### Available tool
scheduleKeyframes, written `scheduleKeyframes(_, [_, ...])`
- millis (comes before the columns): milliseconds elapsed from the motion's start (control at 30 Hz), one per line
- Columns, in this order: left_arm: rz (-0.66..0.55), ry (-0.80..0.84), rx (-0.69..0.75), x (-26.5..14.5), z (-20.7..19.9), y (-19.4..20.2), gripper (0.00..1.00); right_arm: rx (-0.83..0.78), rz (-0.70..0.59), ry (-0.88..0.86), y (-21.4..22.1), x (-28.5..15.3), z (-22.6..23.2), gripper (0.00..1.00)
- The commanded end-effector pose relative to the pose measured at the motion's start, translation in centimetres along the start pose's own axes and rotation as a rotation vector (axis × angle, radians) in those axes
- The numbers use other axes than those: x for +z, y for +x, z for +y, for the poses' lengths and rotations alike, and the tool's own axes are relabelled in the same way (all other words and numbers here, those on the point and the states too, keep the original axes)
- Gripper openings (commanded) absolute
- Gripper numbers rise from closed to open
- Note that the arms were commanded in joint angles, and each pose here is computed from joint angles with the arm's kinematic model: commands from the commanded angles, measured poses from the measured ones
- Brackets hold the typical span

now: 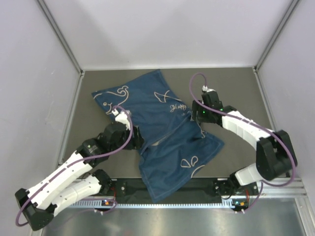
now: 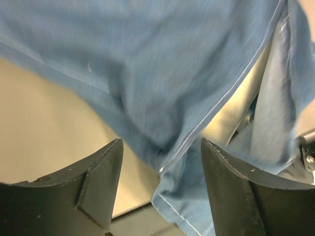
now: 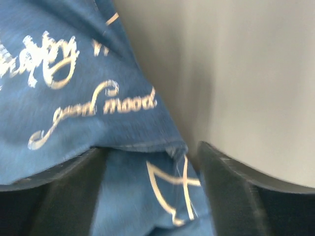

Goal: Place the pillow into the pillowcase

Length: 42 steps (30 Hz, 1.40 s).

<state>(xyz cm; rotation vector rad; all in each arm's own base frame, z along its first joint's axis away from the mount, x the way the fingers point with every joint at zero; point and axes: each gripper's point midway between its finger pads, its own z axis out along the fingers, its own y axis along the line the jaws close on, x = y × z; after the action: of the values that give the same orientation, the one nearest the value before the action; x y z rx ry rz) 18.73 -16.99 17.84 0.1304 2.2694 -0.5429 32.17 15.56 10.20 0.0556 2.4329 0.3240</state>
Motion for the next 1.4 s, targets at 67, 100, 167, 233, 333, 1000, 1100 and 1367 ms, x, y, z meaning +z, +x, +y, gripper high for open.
scheduleKeyframes(67, [0.076, 0.082, -0.167, 0.0, -0.8, 3.6, 0.73, 0.012, -0.045, 0.001, -3.0, 2.7, 0.3, 0.57])
scheduleKeyframes(100, [0.082, 0.076, -0.173, 0.0, -0.6, 3.9, 0.73, 0.015, -0.052, -0.002, -3.4, 2.8, 0.3, 0.42])
scheduleKeyframes(167, [0.091, 0.077, -0.207, -0.2, -0.5, 4.4, 0.73, 0.015, -0.056, -0.003, -3.9, 3.0, 0.4, 0.35])
scheduleKeyframes(233, [0.089, 0.087, -0.233, -0.2, -0.6, 4.5, 0.73, 0.013, -0.06, -0.008, -4.1, 3.0, 0.6, 0.34])
scheduleKeyframes(333, [0.091, 0.085, -0.277, 0.6, -0.6, 5.1, 0.72, 0.017, -0.071, -0.023, -4.3, 2.6, 0.9, 0.34])
scheduleKeyframes(1000, [-0.038, -0.04, -0.277, 0.8, 1.2, 2.0, 0.0, 0.067, -0.154, 0.041, -8.4, 0.3, -1.3, 0.0])
scheduleKeyframes(1100, [-0.103, -0.09, -0.283, -3.3, 2.2, -0.4, 0.0, 0.132, -0.233, 0.05, -11.3, -2.0, -3.1, 0.0])
scheduleKeyframes(1367, [-0.029, -0.024, -0.355, -2.2, 1.6, 2.7, 0.0, 0.21, -0.354, 0.095, -12.6, -5.4, -5.0, 0.0])
